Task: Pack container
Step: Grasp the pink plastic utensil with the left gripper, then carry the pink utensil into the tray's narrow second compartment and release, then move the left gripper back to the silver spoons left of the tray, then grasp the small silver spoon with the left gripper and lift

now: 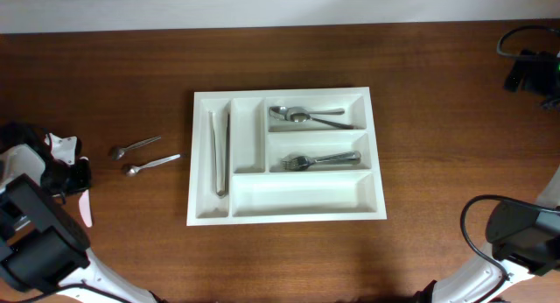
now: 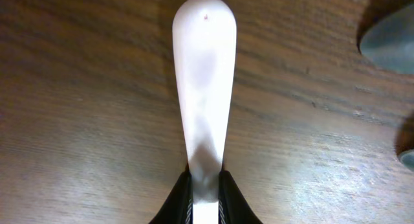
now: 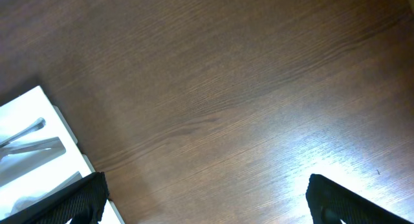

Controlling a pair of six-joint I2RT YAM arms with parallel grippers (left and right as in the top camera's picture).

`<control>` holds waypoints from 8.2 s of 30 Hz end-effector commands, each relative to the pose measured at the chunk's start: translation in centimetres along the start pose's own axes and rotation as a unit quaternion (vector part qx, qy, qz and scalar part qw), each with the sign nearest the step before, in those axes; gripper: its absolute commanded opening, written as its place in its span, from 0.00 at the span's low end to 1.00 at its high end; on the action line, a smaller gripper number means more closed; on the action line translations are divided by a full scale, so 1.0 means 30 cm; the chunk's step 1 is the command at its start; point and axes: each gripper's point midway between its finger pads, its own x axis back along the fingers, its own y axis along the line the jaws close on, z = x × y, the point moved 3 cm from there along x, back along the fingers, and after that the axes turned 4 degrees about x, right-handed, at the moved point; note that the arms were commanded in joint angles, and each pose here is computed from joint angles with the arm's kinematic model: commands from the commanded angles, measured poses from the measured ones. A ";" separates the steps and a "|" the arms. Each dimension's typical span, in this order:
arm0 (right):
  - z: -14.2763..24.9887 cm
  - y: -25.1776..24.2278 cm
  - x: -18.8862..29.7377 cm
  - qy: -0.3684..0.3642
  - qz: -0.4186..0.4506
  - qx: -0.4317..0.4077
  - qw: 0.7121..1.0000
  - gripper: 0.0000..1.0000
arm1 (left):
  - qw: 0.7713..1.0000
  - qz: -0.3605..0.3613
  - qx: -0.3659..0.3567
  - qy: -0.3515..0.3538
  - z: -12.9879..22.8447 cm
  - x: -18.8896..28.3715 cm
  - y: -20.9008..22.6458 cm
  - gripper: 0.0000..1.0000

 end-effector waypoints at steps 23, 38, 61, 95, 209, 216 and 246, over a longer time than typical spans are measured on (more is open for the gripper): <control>-0.014 -0.007 0.002 -0.010 0.005 -0.006 1.000 0.99 | 0.940 0.048 -0.314 -0.122 -0.165 0.624 -1.092 0.02; -0.014 -0.007 0.002 -0.010 0.005 -0.006 1.000 0.99 | 0.982 0.102 -0.114 -0.107 -0.106 0.560 -1.337 0.02; -0.014 -0.007 0.002 -0.010 0.005 -0.006 1.000 0.99 | 0.992 0.062 -0.113 -0.007 -0.084 0.240 -1.367 0.02; -0.014 -0.007 0.002 -0.010 0.005 -0.006 1.000 0.99 | 0.997 0.024 -0.011 -0.078 -0.212 0.479 -1.285 0.43; 0.000 -0.006 0.002 0.000 0.004 -0.007 1.000 0.99 | 0.771 -0.137 0.618 0.067 -0.009 -0.011 -0.455 0.76; 0.000 -0.006 0.002 0.000 0.004 -0.007 1.000 0.99 | 0.776 -0.137 0.615 0.043 -0.032 -0.025 -0.440 0.59; -0.001 -0.006 0.002 -0.001 0.005 -0.007 1.000 0.99 | 0.852 -0.128 0.506 0.038 -0.064 -0.018 -0.433 0.02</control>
